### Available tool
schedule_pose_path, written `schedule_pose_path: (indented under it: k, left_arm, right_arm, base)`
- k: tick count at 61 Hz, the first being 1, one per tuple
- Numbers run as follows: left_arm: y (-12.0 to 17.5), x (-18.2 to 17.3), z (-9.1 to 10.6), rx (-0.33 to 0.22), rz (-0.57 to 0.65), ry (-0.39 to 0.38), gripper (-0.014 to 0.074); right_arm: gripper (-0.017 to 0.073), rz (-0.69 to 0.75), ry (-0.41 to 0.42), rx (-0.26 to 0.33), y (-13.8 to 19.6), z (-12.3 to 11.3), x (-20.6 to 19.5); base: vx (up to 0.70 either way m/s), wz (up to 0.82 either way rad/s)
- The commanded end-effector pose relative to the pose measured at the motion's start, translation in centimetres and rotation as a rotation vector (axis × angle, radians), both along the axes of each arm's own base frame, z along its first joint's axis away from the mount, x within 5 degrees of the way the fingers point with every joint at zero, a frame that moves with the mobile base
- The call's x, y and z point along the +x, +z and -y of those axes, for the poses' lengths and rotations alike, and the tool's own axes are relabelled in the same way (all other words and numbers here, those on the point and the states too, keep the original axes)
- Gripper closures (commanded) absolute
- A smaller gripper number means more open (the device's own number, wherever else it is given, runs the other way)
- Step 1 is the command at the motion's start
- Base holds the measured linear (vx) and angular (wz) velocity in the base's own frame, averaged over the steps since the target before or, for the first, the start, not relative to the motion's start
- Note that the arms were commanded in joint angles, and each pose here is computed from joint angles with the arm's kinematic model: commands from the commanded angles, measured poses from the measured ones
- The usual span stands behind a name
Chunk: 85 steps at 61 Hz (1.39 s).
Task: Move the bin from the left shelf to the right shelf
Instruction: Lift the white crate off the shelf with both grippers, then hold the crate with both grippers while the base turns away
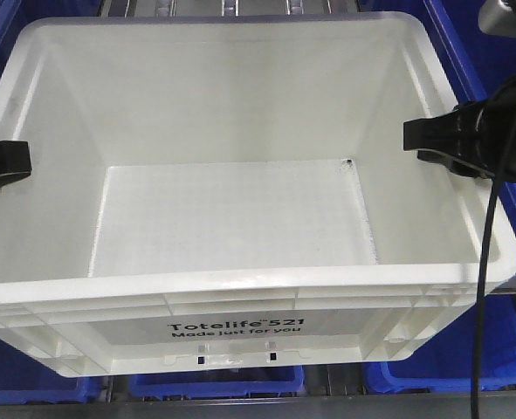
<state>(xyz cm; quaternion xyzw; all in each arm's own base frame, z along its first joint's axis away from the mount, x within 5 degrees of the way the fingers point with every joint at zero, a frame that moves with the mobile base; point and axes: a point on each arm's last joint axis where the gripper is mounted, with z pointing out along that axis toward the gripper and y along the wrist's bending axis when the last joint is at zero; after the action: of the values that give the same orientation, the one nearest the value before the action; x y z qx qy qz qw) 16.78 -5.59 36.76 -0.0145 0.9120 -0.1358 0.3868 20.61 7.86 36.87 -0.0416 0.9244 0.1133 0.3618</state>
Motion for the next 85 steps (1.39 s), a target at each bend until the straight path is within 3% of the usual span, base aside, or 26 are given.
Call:
schedule_pose_path:
  k: [1, 41, 85]
  left_arm:
    - [2.23, -0.03, -0.78, 0.068, 0.171, 0.002, 0.0489]
    - [2.23, -0.03, -0.78, 0.068, 0.171, 0.002, 0.0489]
    - [2.23, -0.03, -0.78, 0.068, 0.171, 0.002, 0.0489]
  right_arm:
    - [0.0564, 0.219, 0.004, -0.054, 2.85, 0.96, 0.10]
    - [0.0564, 0.220, 0.004, -0.054, 2.86, 0.96, 0.10]
    - [0.0564, 0.219, 0.003, -0.053, 2.85, 0.96, 0.10]
  base:
    - [-0.12, 0.06]
    - [-0.14, 0.01]
    - [-0.09, -0.19]
